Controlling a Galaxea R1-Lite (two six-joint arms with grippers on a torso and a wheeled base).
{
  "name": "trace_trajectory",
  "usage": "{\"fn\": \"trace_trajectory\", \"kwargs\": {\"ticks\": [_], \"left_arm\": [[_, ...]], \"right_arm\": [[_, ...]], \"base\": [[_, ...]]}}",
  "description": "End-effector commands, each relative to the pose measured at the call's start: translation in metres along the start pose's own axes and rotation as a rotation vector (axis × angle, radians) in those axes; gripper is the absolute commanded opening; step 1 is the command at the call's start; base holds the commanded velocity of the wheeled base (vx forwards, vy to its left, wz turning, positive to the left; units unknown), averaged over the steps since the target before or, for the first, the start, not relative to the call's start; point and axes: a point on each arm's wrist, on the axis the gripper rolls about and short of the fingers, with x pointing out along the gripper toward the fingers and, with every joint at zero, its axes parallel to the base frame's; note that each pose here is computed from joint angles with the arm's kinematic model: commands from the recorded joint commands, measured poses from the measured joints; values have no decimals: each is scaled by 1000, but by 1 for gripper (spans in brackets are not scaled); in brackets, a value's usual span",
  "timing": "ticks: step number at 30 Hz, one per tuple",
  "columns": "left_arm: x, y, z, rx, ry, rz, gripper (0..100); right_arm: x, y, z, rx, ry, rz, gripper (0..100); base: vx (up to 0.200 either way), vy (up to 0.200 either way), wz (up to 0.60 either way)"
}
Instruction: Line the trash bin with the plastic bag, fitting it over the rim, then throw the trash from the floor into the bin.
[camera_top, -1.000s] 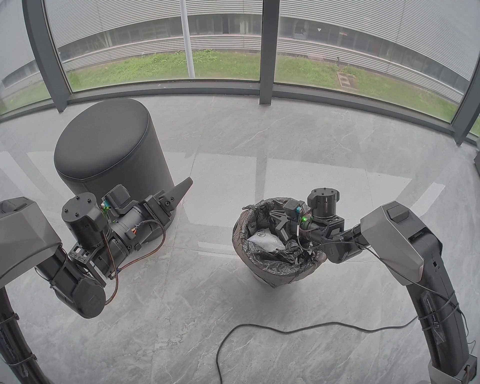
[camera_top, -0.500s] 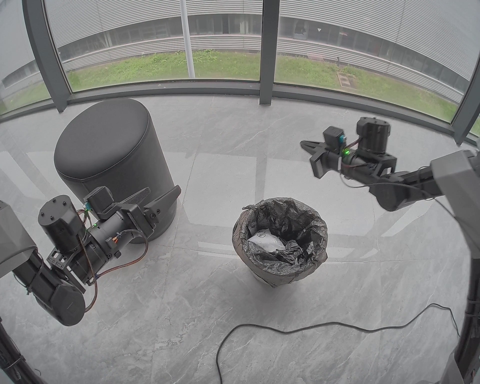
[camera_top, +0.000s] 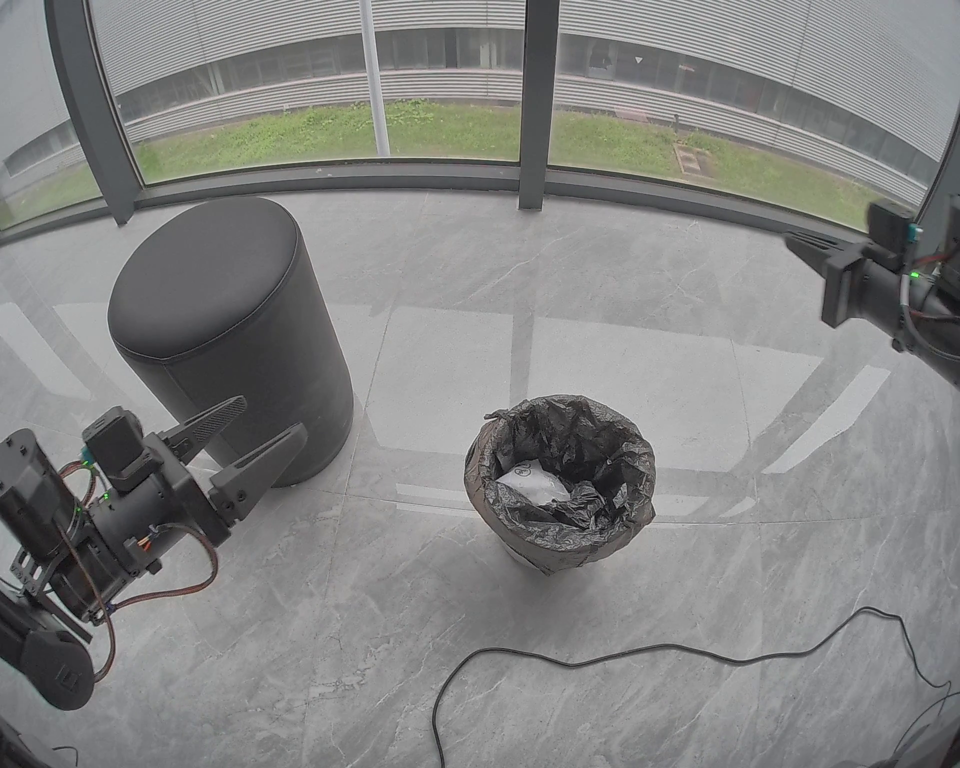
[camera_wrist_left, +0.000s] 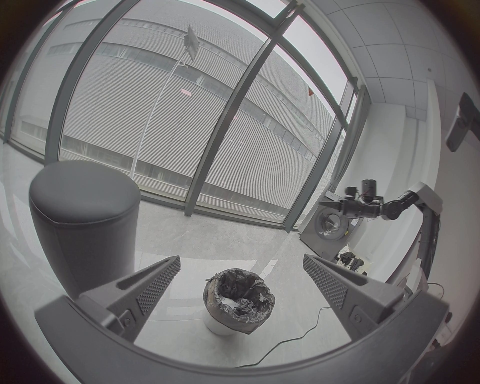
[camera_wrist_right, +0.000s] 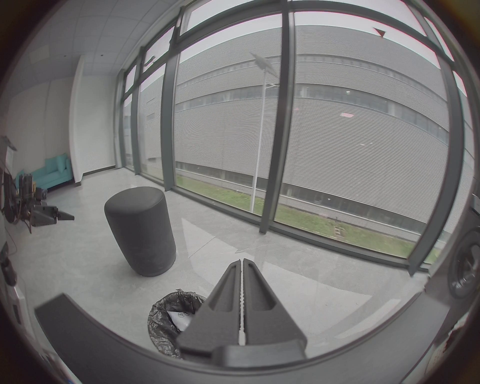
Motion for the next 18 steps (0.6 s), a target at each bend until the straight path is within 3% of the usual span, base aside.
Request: {"fn": "trace_trajectory", "kwargs": {"ticks": [1,3,5,6,8,10,11,13,17,18], "left_arm": [[-132,-51,28,247,-154,153,100],[-152,-68,22,248,-151,148,100],[-153,-69,21,247,-149,151,100],[-179,-85,1,207,-97,169,100],[-198,-97,-18,197,-83,170,100],[-198,-97,-18,197,-83,170,100],[-218,-106,-44,199,-41,182,100],[-222,-105,-51,203,-38,176,100],[-222,-103,-57,179,9,196,100],[-223,-101,-64,178,77,216,100]], "right_arm": [[-257,53,-54,180,-169,-344,0],[-275,63,-74,179,-131,-358,0],[-276,64,-76,180,-127,-356,0],[-294,76,-101,184,-108,-347,0],[-306,84,-118,182,-109,-345,0],[-306,84,-118,182,-109,-345,0],[-306,87,-132,196,-71,-355,0],[-303,88,-137,192,-78,-342,0],[-295,92,-165,193,8,-318,0],[-295,94,-176,203,124,-332,0]], "base": [[0,0,0],[0,0,0],[0,0,0],[0,0,0],[0,0,0],[0,0,0],[0,0,0],[0,0,0],[0,0,0],[0,0,0]]}}
